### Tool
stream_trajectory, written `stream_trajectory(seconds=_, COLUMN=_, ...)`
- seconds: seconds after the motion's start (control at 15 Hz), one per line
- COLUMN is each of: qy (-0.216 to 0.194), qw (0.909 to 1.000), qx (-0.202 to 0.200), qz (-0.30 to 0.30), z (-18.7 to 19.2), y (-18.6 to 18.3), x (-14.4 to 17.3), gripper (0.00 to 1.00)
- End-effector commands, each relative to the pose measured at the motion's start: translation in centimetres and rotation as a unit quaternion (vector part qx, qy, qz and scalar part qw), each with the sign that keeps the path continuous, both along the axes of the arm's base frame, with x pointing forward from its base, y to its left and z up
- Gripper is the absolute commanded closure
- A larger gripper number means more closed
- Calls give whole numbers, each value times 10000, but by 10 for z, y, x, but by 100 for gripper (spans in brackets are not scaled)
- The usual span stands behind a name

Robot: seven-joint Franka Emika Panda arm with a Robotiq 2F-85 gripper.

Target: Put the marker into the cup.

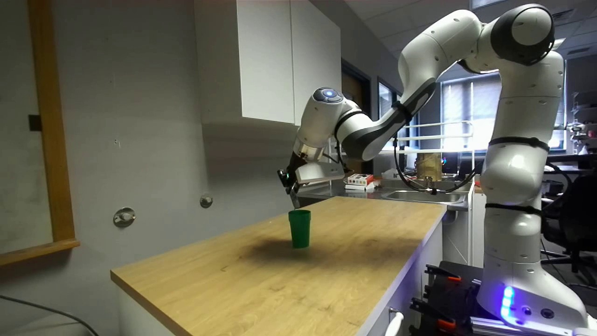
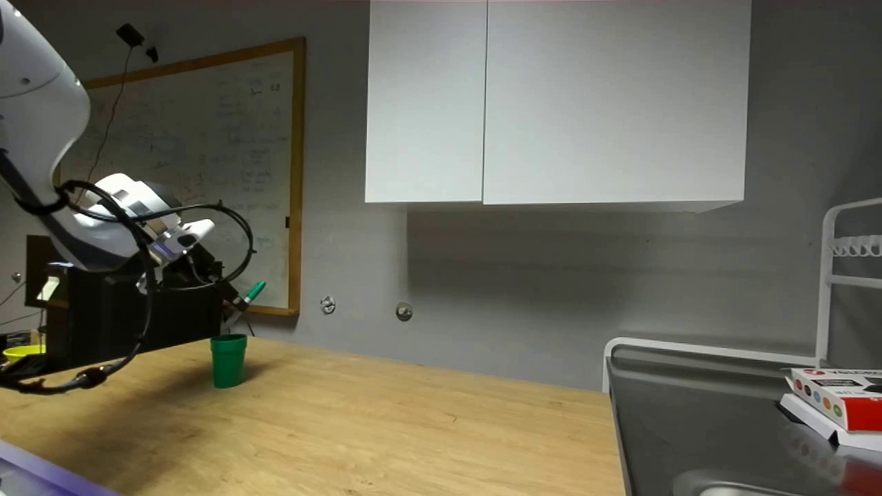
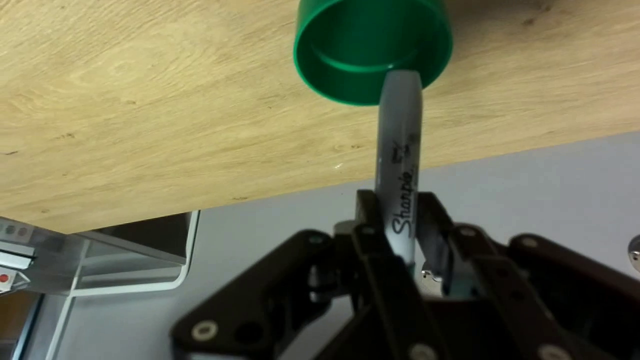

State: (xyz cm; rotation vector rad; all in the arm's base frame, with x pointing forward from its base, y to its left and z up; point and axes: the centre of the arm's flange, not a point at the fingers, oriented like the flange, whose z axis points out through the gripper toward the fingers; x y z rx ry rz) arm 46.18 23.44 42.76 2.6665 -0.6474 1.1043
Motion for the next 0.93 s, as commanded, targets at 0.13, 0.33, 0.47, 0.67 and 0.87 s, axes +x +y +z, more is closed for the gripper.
stream_trajectory(seconds=0.13, qy=-108, qw=9999, qx=-36, qz=-110, z=-3, y=1, x=-6, gripper=94)
stream_trajectory(seconds=0.33, qy=-87, qw=9999, qx=-48, qz=-140, z=-6, y=-2, x=-5, gripper=94)
stream_trajectory(seconds=0.47, qy=-32, qw=9998, qx=-84, qz=-188, z=-10, y=-8, x=-1, gripper=94)
stream_trajectory(seconds=0.67, qy=65, qw=9996, qx=-119, qz=-231, z=-18, y=-14, x=4, gripper=94)
stream_trajectory(seconds=0.87, qy=160, qw=9994, qx=-142, qz=-269, z=-25, y=-17, x=6, gripper=94)
